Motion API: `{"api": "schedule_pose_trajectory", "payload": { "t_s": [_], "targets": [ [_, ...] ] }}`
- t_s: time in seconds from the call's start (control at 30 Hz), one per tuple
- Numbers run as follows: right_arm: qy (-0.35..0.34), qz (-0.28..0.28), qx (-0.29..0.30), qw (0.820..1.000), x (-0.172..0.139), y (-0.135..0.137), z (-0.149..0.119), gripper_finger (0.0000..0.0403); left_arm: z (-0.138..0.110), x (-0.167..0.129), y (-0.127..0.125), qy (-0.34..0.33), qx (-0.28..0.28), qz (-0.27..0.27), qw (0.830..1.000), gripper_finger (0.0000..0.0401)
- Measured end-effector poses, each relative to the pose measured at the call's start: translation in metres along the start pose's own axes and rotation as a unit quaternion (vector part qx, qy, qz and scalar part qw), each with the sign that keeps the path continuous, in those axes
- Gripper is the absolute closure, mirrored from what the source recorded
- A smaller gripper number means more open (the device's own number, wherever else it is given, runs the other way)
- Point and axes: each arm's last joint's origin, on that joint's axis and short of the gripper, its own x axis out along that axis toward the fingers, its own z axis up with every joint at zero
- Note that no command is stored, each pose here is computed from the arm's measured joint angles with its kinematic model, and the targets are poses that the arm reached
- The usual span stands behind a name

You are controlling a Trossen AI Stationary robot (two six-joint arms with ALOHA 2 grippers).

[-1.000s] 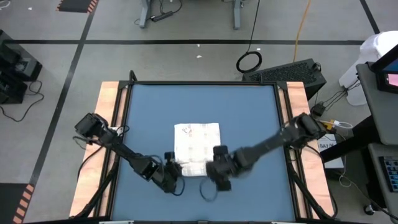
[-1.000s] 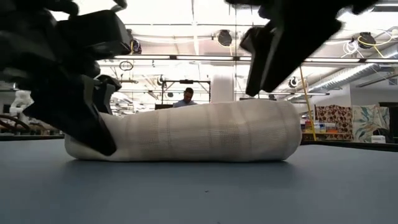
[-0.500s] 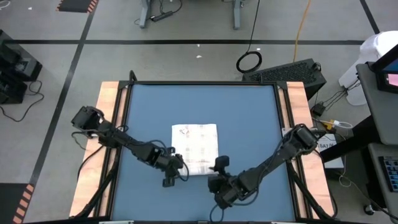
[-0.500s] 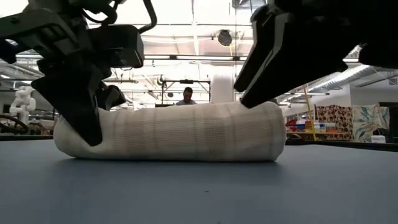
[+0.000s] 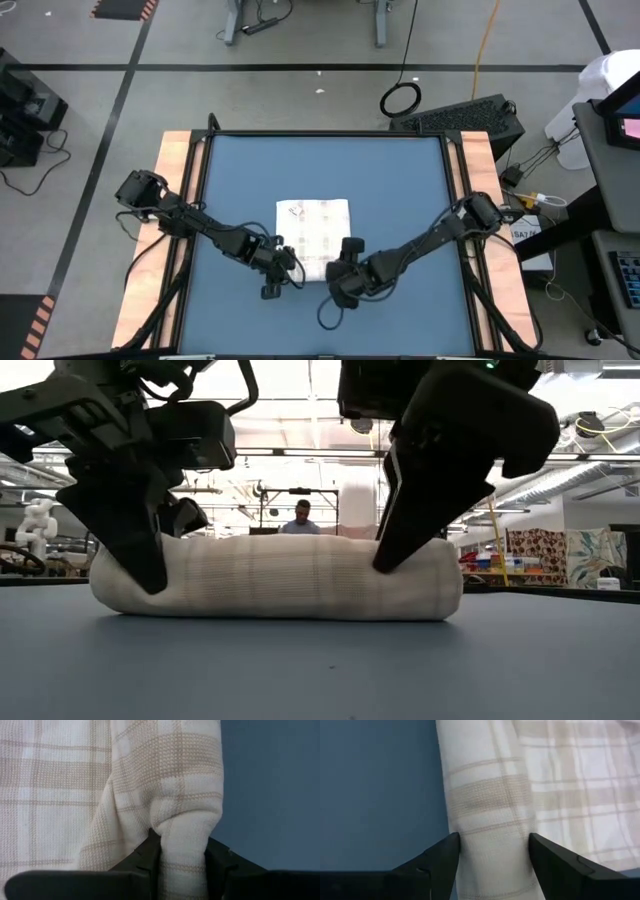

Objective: Roll towel into tight, uniform cylinder
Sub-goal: Roll the white towel

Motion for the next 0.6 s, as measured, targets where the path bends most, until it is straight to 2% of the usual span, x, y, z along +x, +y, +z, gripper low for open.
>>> {"api": "schedule_pose_trajectory", "payload": {
  "t_s": [0.1, 0.27, 0.4, 0.6],
  "targets": [
    [0.009, -0.003, -0.004, 1.000, 0.002, -0.005, 0.001, 0.0174, 0.002, 0.000, 0.000, -0.017, 0.000, 0.011, 1.000, 0.0303],
    [0.064, 0.041, -0.002, 0.997, 0.022, -0.012, -0.001, 0.0174, 0.005, 0.000, -0.002, -0.056, 0.004, 0.047, 0.997, 0.0289],
    [0.088, 0.054, 0.000, 0.995, 0.037, -0.015, -0.002, 0.0174, 0.003, 0.000, -0.007, -0.071, 0.017, 0.070, 0.995, 0.0236],
    [0.094, 0.069, 0.011, 0.993, 0.035, -0.020, 0.000, 0.0197, -0.001, -0.003, -0.018, -0.086, 0.064, 0.092, 0.990, 0.0135]
  ]
}}
